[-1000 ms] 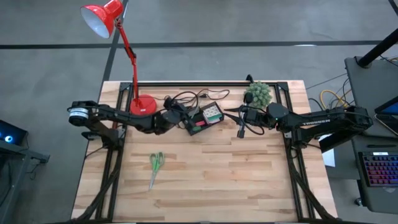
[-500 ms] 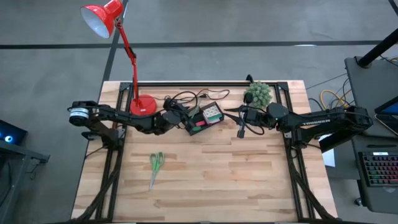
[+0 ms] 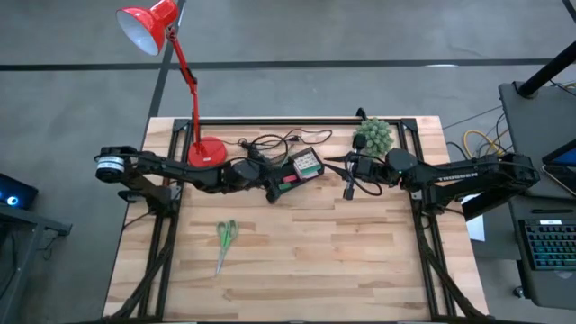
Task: Pick and place office supplies into organizer
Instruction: Put the green scissors into the desk organizer
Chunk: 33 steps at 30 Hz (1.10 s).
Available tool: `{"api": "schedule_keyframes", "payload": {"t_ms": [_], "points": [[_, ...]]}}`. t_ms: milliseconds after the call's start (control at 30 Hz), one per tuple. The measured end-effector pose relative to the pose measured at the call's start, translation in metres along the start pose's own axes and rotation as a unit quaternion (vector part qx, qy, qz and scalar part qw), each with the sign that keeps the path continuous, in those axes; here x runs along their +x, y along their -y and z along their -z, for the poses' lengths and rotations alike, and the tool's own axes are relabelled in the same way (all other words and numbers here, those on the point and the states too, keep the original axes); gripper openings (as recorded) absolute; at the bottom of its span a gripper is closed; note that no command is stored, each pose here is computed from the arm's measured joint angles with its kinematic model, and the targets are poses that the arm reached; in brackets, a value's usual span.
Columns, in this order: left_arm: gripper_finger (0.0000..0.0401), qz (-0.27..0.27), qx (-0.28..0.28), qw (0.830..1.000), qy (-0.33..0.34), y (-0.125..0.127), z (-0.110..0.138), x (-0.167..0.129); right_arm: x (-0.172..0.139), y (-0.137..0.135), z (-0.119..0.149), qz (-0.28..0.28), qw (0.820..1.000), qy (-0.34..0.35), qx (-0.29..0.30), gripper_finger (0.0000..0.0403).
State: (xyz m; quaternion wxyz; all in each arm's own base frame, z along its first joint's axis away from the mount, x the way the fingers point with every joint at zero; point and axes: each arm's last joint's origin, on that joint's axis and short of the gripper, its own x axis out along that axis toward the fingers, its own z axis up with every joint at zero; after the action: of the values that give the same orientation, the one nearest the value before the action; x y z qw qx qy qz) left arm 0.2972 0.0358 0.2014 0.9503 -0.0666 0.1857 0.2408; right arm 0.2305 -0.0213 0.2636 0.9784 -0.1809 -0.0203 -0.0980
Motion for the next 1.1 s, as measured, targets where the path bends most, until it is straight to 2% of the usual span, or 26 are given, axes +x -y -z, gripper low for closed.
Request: {"api": "schedule_keyframes", "payload": {"t_ms": [133,300,400,500,600,733,867,967,1100], "points": [[0.0101,0.074,-0.016,0.997,-0.032,0.007,-0.008,-0.011,0.0,0.0,0.0,0.0,1.0,0.0,0.0,0.0052],[0.0101,0.088,-0.006,0.99,-0.107,0.015,-0.009,-0.034,0.0,0.0,0.0,0.0,1.0,0.0,0.0,0.0052],[0.0101,0.086,-0.03,0.98,-0.176,0.017,-0.005,-0.049,0.0,0.0,0.0,0.0,1.0,-0.001,-0.001,0.0052],[0.0101,0.063,-0.087,0.96,-0.258,0.016,0.004,-0.062,0.0,0.0,0.0,0.0,1.0,-0.001,-0.002,0.0052],[0.0101,0.047,-0.152,0.93,-0.331,0.017,0.015,-0.072,0.0,0.0,0.0,0.0,1.0,-0.001,-0.002,0.0052],[0.0101,0.023,-0.187,0.893,-0.409,0.023,0.03,-0.08,0.0,0.0,0.0,0.0,1.0,-0.001,-0.002,0.0052],[0.01,0.005,-0.175,0.861,-0.478,0.029,0.045,-0.085,0.0,0.0,0.0,0.0,1.0,-0.001,-0.002,0.0052],[0.01,-0.032,-0.165,0.836,-0.523,0.029,0.056,-0.089,0.0,0.0,0.0,0.0,1.0,-0.001,-0.003,0.0052],[0.01,-0.068,-0.165,0.817,-0.548,0.029,0.065,-0.089,0.0,0.0,0.0,0.0,1.0,0.0,-0.004,0.0052]]}}
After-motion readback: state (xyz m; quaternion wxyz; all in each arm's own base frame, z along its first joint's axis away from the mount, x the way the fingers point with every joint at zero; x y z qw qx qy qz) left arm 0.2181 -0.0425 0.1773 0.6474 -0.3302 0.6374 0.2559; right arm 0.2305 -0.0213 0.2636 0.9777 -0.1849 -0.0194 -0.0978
